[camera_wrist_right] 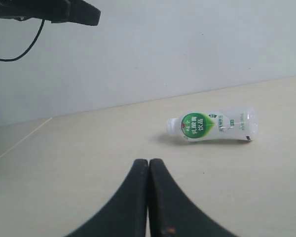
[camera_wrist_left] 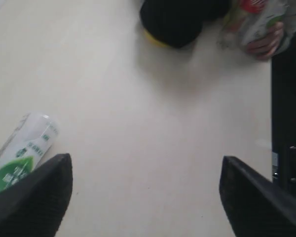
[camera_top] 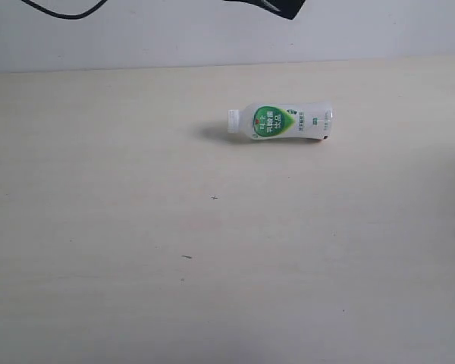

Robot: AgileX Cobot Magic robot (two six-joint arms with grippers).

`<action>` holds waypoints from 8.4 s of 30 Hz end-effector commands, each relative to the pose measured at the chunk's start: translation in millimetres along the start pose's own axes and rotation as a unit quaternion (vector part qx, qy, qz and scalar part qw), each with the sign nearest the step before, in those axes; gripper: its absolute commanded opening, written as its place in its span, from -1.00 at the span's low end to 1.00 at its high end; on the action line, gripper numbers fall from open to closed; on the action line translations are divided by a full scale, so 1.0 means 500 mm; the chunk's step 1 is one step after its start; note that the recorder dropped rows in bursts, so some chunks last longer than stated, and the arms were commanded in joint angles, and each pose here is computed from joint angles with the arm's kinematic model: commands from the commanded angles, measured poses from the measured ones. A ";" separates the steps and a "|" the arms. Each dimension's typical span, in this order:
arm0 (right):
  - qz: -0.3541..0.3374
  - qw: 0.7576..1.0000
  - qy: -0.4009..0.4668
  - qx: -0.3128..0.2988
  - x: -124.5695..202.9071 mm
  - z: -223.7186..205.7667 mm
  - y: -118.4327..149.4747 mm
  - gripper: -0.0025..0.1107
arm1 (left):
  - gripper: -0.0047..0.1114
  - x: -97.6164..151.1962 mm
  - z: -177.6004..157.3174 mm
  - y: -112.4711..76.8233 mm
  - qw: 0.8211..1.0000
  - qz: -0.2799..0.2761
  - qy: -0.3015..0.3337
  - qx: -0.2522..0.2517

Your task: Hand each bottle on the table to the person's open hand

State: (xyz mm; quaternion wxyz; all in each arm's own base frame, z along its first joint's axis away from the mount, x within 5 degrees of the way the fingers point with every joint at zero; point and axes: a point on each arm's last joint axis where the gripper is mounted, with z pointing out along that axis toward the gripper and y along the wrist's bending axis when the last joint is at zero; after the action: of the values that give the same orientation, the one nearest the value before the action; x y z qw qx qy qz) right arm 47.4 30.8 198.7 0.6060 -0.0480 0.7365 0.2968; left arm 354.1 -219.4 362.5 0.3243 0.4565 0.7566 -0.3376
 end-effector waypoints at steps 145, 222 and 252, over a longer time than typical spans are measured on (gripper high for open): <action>-0.007 1.000 0.001 0.000 0.003 0.000 -0.001 -0.96 | 0.31 0.158 0.272 0.207 0.922 0.287 0.221 -0.137; -0.007 1.000 0.001 0.000 0.003 0.000 -0.001 -0.96 | 0.36 0.292 0.292 0.382 0.950 0.289 0.040 -0.111; -0.007 1.000 0.001 0.000 0.003 0.000 -0.001 -0.96 | 0.36 0.350 0.335 0.388 0.951 0.292 0.062 -0.079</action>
State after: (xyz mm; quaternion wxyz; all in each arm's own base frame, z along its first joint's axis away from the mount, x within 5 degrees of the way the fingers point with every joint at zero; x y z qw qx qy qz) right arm 47.4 30.8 198.7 0.6057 -0.0481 0.7367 0.2968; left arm 495.5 -202.1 87.4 0.3943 0.6497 0.6345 -0.1411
